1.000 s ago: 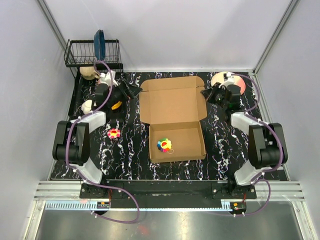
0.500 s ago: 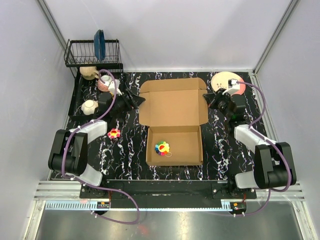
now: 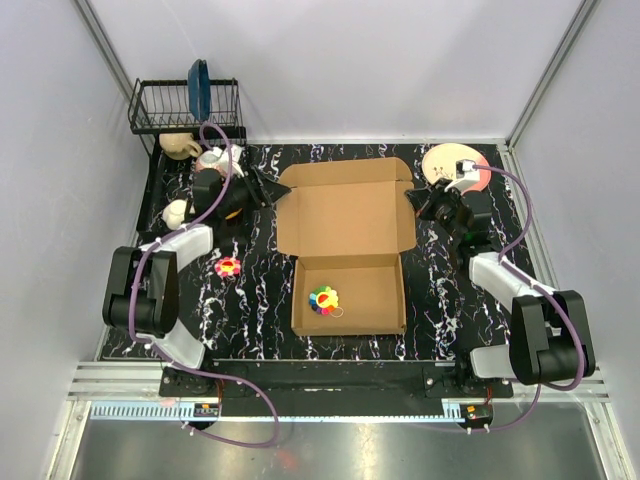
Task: Fold the paper box
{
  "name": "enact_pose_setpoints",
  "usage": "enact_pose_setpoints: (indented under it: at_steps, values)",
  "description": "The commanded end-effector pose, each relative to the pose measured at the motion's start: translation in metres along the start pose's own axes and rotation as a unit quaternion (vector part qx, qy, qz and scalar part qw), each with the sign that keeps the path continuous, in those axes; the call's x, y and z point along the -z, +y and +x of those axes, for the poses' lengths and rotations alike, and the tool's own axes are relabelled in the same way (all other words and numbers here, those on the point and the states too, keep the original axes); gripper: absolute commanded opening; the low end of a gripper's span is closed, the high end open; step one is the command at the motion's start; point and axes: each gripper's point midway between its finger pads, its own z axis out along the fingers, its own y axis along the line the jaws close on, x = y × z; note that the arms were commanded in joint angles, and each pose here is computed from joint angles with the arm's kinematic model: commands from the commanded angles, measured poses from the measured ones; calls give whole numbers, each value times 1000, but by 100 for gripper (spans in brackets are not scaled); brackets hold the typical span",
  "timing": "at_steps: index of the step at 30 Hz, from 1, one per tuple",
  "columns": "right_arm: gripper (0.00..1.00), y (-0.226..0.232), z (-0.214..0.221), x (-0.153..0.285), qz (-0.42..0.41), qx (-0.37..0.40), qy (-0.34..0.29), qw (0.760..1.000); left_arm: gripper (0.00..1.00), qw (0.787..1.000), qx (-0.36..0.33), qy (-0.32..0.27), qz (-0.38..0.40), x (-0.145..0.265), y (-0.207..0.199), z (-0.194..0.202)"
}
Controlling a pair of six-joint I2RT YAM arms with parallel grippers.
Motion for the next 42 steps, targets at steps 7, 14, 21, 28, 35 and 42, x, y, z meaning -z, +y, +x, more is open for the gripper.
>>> enact_pose_setpoints:
  at_steps: [7, 14, 21, 28, 35, 42]
  values:
    - [0, 19, -13, 3, -27, 13, -7, 1000, 61, 992, -43, 117, -16, 12, -2, 0]
    - [0, 22, -7, 3, -31, 19, -1, 999, 60, 984, -24, 167, -50, 12, 10, 20]
    - [0, 22, -4, 3, -30, 22, 3, 999, 57, 978, -13, 193, -74, 11, 24, 39]
    - [0, 21, -5, 2, -29, 22, 1, 999, 45, 980, -19, 183, -72, 12, 22, 35]
    - [0, 20, -3, 3, -27, 21, 2, 999, 30, 983, -23, 171, -62, 14, 15, 31]
    - [0, 21, 0, 3, -26, 22, 8, 999, 16, 986, -26, 159, -46, 15, 7, 28]
